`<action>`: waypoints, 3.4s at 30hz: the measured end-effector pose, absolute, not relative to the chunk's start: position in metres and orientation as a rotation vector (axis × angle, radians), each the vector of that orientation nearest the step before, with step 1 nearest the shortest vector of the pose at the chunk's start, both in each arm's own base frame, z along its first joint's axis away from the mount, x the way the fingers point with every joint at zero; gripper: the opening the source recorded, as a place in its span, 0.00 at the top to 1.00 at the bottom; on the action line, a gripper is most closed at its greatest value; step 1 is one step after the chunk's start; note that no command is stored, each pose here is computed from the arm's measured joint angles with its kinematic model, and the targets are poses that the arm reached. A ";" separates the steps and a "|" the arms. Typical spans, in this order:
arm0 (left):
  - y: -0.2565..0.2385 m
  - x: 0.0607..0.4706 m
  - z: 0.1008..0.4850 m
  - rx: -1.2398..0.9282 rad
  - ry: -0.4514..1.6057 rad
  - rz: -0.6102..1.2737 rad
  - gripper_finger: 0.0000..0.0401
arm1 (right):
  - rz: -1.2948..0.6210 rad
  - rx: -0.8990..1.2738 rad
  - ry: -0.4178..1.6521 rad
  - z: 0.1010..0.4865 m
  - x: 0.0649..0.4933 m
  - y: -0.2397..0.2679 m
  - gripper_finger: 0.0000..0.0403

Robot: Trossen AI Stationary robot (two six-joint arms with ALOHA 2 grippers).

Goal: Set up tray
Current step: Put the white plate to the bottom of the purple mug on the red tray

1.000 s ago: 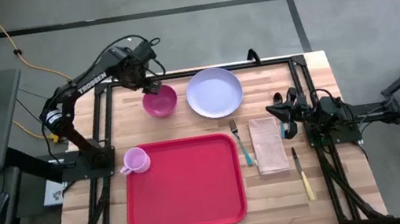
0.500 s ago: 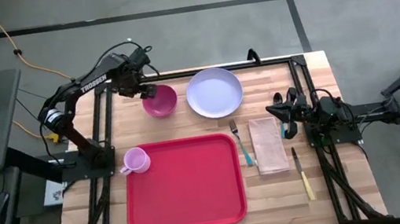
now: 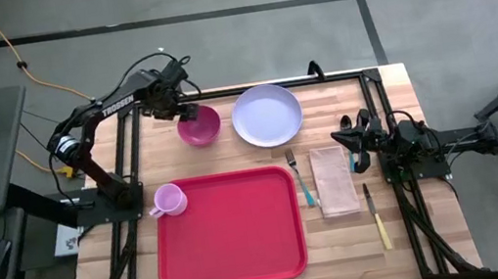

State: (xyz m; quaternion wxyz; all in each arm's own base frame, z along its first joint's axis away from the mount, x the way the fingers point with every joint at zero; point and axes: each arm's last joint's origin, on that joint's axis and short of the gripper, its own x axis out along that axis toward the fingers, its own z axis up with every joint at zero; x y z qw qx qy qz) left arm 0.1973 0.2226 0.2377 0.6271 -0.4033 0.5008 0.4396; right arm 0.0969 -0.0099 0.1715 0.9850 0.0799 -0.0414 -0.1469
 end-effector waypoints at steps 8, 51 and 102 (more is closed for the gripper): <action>0.226 0.200 0.239 -0.922 1.097 1.018 0.37 | -0.295 0.162 -0.083 0.172 0.097 -0.010 1.00; 0.191 0.263 0.264 -0.783 0.930 0.704 0.37 | -0.296 0.163 -0.084 0.172 0.097 -0.010 1.00; 0.183 0.272 0.315 -0.810 0.870 0.759 0.37 | -0.419 0.244 -0.172 0.179 0.095 -0.014 1.00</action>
